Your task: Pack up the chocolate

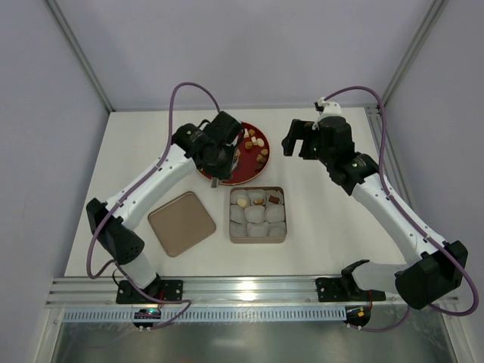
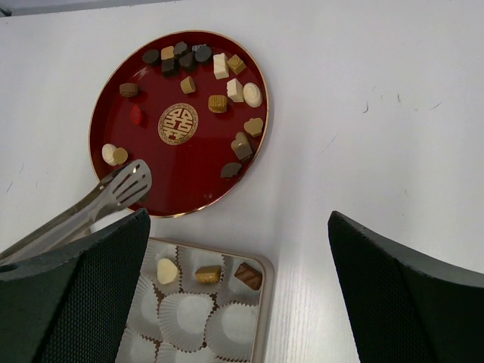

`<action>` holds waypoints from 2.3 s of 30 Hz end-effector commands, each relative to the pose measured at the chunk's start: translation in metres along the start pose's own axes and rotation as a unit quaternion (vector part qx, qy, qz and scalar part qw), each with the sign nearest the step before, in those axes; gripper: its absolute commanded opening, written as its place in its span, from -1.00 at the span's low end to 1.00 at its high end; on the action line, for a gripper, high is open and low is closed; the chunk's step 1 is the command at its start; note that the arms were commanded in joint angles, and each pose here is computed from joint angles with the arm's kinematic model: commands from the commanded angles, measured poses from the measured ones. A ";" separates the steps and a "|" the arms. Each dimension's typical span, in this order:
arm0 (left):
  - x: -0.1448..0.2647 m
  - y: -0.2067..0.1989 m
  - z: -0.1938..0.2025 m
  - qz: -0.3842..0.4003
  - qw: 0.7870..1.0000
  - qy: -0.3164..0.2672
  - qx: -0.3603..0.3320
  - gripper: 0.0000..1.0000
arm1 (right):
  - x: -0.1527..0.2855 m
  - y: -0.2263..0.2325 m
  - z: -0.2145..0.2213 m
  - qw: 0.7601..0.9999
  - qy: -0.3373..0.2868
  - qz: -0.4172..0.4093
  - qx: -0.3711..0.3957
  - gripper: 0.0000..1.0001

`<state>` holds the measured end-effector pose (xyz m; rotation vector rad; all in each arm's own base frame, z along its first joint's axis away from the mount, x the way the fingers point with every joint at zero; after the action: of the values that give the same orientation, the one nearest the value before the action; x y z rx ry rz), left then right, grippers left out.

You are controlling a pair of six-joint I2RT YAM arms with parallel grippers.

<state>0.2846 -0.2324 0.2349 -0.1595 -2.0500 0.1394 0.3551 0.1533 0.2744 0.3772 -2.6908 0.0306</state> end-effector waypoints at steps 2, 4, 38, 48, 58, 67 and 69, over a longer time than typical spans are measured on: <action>0.031 -0.005 0.022 0.025 1.000 -0.002 0.003 -0.48 | 0.003 -0.001 -0.013 1.000 -0.026 0.000 -0.007 1.00; 0.034 -0.003 0.030 0.025 1.000 0.002 0.006 -0.48 | 0.003 -0.001 -0.013 1.000 -0.026 0.000 -0.007 0.99; 0.050 0.002 0.131 0.054 0.997 0.059 -0.011 -0.41 | 0.000 0.000 -0.009 1.000 -0.020 -0.002 -0.007 1.00; 0.042 0.000 0.129 0.049 0.997 0.053 -0.009 -0.36 | 0.000 0.000 -0.008 1.000 -0.019 -0.003 -0.006 0.99; 0.043 -0.001 0.127 0.046 0.998 0.050 -0.010 -0.35 | -0.001 -0.001 -0.008 1.000 -0.018 -0.001 -0.005 1.00; 0.068 -0.014 0.103 0.083 0.997 0.010 0.001 -0.31 | -0.001 0.001 -0.010 1.000 -0.021 -0.005 -0.006 1.00; 0.077 -0.014 0.089 0.082 0.996 -0.015 0.004 -0.29 | -0.001 0.001 -0.010 1.000 -0.021 -0.004 -0.006 1.00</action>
<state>0.1545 -0.2320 0.2286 -0.2860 -1.9537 0.1837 0.3548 0.1533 0.2719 0.3758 -2.6854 0.0289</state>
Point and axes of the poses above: each gripper's point midway between its finger pads, its own x axis back along the fingers, its own y axis along the line the jaws close on, z = x × y, the point moved 1 cm from there along x, back along the fingers, and after that the axes turned 15 degrees about x, right-handed, at the moved point
